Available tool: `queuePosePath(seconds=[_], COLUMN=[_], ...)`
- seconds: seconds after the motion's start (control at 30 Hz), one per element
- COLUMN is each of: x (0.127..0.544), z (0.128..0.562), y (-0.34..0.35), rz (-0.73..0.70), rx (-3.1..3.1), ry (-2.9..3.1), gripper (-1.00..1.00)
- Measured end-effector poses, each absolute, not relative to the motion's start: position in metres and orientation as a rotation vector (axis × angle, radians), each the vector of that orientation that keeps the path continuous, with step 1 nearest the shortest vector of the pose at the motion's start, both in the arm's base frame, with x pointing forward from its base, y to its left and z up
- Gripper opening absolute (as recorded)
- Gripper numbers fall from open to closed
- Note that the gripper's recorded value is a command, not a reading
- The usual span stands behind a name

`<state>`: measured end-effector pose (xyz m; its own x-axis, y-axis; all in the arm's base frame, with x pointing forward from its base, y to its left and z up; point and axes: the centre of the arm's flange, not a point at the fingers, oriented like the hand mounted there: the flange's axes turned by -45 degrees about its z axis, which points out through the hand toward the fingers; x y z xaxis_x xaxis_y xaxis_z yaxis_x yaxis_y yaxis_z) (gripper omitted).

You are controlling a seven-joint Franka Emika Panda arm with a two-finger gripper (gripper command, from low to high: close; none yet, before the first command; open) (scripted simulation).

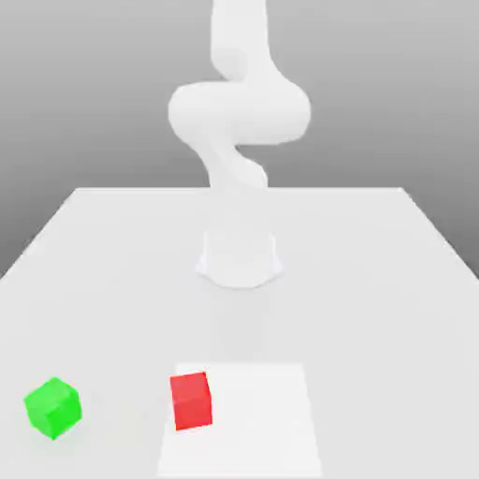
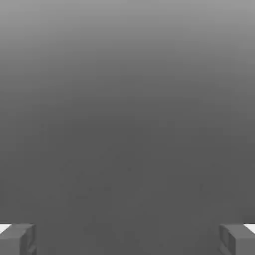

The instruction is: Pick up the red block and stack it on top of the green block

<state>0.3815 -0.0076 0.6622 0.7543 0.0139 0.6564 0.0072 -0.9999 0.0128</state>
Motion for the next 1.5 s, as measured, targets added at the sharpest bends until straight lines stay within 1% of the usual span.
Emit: queuePosePath(seconds=[0.07, 0.17, 0.33, 0.5, 0.67, 0.73, 0.87, 0.9, 1.13, 1.33, 1.5], x=[0.407, 0.434, 0.454, 0.447, 0.412, 0.406, 0.404, 0.404, 0.403, 0.404, 0.410], z=[0.618, 0.552, 0.440, 0.330, 0.230, 0.202, 0.158, 0.149, 0.148, 0.203, 0.226], y=[-0.014, -0.024, -0.040, -0.054, -0.066, -0.066, -0.066, -0.066, -0.066, -0.070, -0.165], rz=[0.987, 0.830, 0.572, 0.314, 0.054, 0.014, 0.001, 0.001, -0.002, -0.001, -0.003], rx=[2.961, 2.996, 3.046, 3.085, 3.115, 3.118, 3.119, 3.119, 3.119, 3.123, 3.134], ry=[0.052, 0.102, 0.184, 0.269, 0.347, 0.366, 0.372, 0.372, 0.372, 0.347, -0.257], gripper=[0.00, 0.00, 0.00, 0.00, 0.00, 0.00, 0.00, -1.00, -1.00, -1.00, -1.00])
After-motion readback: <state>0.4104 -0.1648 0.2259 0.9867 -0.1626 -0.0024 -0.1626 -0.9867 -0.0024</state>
